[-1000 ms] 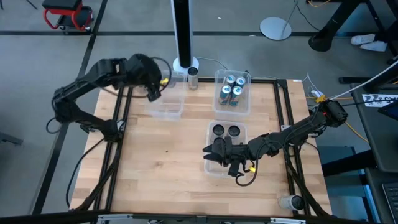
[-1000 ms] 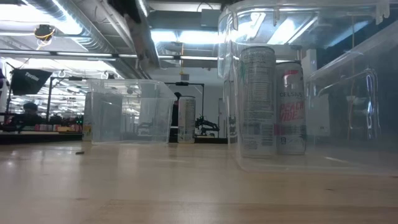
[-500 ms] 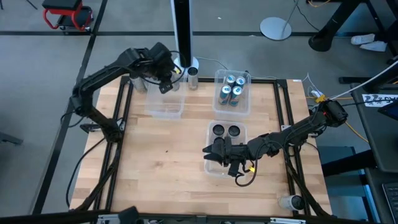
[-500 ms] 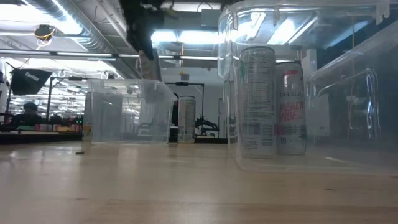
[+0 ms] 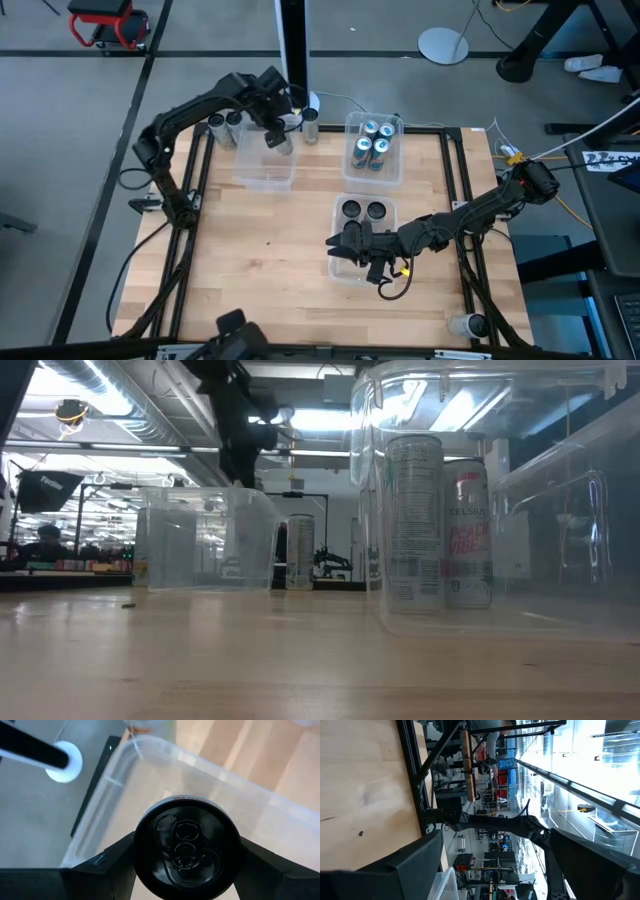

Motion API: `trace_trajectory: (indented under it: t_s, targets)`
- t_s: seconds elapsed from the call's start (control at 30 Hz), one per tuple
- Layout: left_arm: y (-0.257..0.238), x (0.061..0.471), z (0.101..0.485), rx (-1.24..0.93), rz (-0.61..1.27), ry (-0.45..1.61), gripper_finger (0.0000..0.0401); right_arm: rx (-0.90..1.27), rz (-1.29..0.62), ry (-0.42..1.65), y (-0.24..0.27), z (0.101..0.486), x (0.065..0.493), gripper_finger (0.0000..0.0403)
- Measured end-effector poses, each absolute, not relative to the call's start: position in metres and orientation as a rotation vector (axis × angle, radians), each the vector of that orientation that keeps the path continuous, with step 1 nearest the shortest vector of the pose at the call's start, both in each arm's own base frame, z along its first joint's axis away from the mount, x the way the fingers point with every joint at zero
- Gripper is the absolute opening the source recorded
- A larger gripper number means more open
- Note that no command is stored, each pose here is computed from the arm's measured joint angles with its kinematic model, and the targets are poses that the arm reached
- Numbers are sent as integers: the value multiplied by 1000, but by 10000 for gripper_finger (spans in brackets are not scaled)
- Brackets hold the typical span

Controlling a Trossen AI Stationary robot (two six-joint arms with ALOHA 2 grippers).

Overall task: Sort soda cans
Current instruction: Put the white yellow soda can into the top left transparent bin

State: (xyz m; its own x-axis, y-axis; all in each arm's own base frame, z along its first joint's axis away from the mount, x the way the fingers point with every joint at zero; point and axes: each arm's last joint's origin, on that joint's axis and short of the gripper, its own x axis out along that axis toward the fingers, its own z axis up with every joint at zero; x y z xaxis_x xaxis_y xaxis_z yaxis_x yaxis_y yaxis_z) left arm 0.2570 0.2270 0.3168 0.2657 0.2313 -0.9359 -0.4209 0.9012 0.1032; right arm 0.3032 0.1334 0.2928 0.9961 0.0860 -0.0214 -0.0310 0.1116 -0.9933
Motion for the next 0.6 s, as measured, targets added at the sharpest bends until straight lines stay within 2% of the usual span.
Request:
trace_trajectory:
  t_s: [0.6]
  targets:
    - [263, 266, 273, -215, 447, 1199, 246, -1460, 92, -38, 133, 292, 303, 365]
